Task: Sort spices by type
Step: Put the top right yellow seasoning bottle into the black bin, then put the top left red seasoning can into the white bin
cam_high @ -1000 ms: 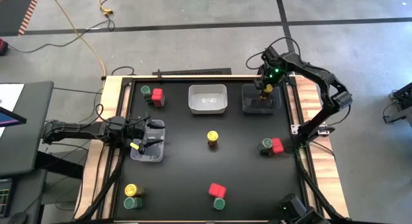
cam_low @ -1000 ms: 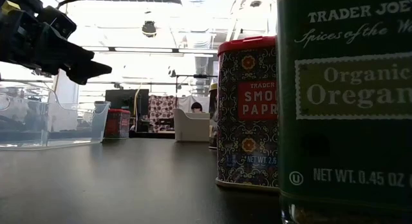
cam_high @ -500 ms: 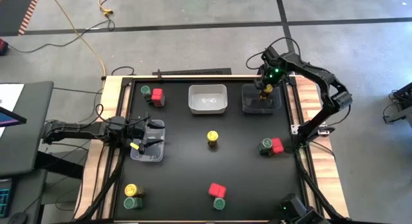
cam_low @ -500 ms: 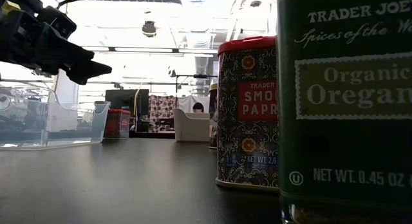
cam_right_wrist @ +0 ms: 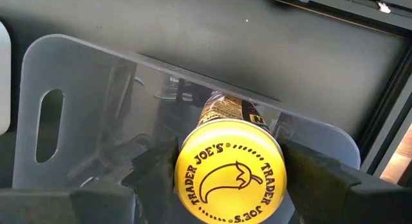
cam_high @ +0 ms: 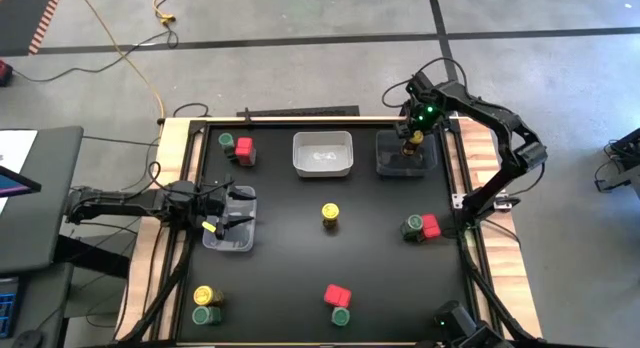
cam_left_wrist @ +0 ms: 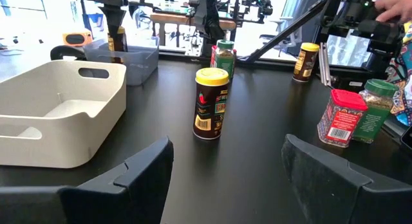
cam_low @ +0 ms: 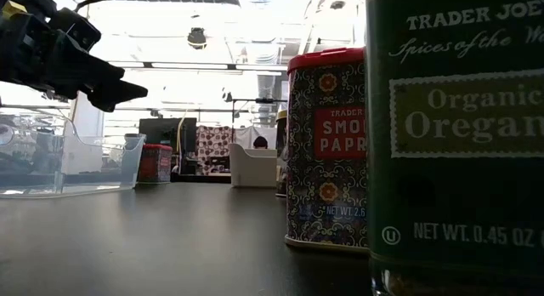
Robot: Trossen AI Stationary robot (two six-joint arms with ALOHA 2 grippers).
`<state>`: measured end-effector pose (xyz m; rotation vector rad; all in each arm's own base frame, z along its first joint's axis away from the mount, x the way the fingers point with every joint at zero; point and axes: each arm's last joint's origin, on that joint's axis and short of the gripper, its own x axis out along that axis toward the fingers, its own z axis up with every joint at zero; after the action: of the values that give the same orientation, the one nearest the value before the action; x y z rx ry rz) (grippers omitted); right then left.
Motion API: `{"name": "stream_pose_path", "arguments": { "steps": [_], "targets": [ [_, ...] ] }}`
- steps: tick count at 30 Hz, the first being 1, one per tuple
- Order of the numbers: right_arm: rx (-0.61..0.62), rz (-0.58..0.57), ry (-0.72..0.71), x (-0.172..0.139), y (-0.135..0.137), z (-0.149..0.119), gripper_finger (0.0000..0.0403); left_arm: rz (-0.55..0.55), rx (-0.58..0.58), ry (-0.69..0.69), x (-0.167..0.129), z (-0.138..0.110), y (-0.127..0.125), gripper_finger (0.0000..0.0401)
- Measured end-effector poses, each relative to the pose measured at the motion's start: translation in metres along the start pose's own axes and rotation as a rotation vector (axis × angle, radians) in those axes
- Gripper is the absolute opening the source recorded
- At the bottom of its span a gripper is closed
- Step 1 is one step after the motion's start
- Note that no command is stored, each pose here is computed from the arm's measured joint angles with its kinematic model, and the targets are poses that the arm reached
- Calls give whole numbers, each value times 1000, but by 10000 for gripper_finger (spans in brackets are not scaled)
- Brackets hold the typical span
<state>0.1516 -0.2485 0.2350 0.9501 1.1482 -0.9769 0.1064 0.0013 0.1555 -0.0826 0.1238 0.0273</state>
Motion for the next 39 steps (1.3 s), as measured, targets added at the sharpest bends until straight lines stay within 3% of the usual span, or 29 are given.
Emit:
{"name": "stream_pose_path", "arguments": {
  "steps": [24, 28, 34, 39],
  "targets": [
    [-9, 21, 13, 0, -2, 0, 288, 0, 0, 0, 0, 0, 0, 279],
    [3, 20, 11, 0, -6, 1, 314, 0, 0, 0, 0, 0, 0, 279],
    [-3, 18, 11, 0, -8, 1, 386, 0, 0, 0, 0, 0, 0, 279],
    [0, 19, 5, 0, -7, 2, 392, 0, 0, 0, 0, 0, 0, 279]
  ]
}}
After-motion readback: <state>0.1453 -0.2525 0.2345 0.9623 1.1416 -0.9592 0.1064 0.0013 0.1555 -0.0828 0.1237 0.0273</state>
